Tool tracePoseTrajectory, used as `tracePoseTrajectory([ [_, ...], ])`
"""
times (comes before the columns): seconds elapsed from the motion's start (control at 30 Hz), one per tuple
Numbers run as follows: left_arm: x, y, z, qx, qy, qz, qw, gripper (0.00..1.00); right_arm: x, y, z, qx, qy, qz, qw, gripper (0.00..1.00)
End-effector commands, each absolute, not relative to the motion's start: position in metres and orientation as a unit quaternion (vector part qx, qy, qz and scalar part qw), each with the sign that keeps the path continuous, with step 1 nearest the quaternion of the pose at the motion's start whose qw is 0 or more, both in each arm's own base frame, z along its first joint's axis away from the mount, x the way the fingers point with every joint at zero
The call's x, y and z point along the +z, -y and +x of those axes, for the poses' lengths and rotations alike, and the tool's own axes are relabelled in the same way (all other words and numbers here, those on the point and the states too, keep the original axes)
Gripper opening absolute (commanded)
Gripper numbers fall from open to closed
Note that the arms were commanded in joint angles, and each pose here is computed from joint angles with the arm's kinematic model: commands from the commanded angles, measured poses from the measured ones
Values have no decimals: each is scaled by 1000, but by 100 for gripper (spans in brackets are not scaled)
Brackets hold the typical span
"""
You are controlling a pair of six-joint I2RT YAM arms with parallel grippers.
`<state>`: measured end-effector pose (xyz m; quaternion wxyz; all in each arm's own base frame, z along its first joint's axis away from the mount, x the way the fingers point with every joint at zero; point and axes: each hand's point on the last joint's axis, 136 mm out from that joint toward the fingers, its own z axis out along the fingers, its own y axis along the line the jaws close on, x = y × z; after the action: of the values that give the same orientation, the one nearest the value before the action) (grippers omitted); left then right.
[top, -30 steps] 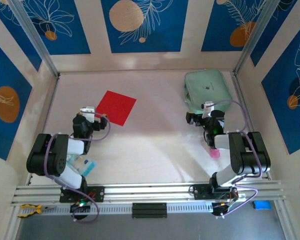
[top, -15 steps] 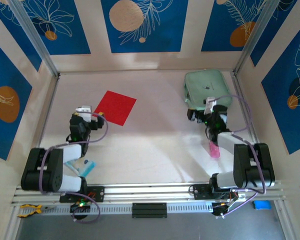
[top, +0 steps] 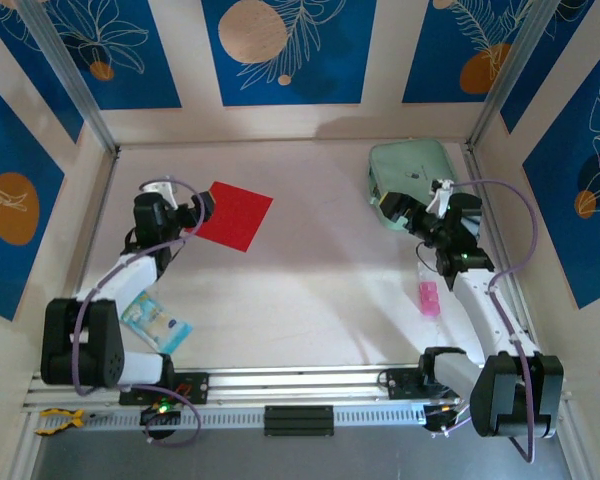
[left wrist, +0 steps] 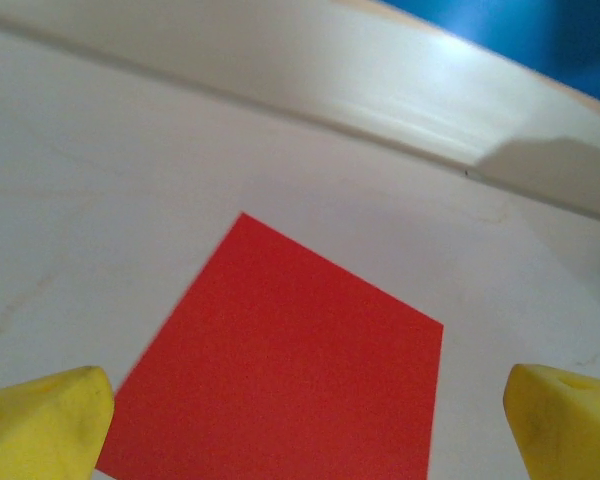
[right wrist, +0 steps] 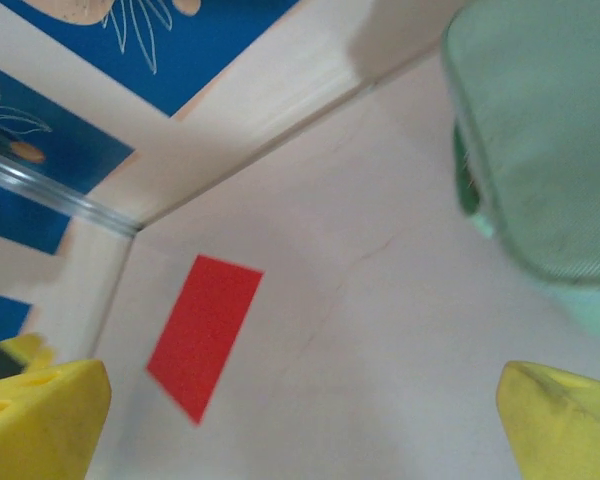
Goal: Fold a paper plane with a square sheet of paper (pick it up from the middle)
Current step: Move the square sheet of paper to the center of the table.
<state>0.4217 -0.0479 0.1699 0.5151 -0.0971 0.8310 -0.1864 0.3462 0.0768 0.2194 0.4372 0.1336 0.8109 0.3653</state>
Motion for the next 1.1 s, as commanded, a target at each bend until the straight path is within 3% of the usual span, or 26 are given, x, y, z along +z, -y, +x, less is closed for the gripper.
tracePoseTrajectory([
  [0.0,157,72,429,-251,-853,-97,446,100,204,-95,327,412,-816,171,368,99],
  [0.17,130,90,448,-284,-880,-101,366,100,198,-110,324,390,-833,164,357,99],
  [0.33,114,107,462,-285,-893,-92,336,100,184,-114,325,338,-865,170,331,99],
  [0.57,101,122,483,-269,-914,-69,294,99,205,-118,326,366,-846,136,363,99],
  [1.07,50,134,486,-264,-944,-47,193,97,177,-152,305,381,-886,60,256,95],
])
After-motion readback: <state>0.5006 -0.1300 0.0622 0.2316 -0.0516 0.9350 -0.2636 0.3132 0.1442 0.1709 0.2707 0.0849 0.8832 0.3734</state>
